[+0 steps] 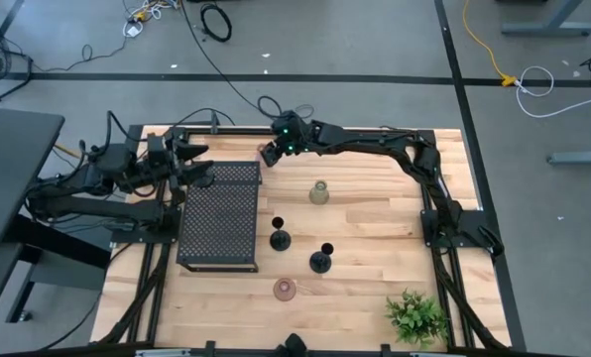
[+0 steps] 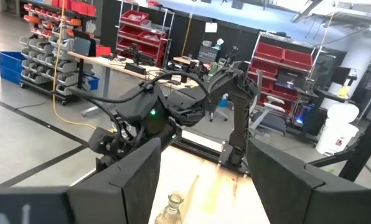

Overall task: Pick & Place candle stick holders
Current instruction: Put the top pink glass candle holder on the shelf

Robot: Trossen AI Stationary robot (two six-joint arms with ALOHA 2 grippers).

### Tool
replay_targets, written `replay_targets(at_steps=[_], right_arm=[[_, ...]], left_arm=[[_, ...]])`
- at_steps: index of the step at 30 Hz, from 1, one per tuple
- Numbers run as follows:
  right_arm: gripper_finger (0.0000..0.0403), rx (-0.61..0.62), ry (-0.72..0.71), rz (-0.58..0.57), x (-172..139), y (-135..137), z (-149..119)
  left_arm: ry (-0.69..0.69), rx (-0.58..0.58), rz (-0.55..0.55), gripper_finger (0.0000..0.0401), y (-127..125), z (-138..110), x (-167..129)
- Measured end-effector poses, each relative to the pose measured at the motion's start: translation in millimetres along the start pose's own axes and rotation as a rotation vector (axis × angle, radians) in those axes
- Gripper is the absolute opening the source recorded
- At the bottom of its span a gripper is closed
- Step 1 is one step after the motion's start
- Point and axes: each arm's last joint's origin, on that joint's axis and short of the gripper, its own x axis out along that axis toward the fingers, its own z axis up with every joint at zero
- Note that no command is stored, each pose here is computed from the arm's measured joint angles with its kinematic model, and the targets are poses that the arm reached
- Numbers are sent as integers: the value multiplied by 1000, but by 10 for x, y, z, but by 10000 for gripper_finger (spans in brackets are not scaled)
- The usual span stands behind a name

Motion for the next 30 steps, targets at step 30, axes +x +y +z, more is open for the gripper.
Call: replay_targets(at_steps=[30], right_arm=[[256, -87, -131, 157, -357, 380, 173]], left_arm=[[60, 44, 66, 241, -101, -17, 360]])
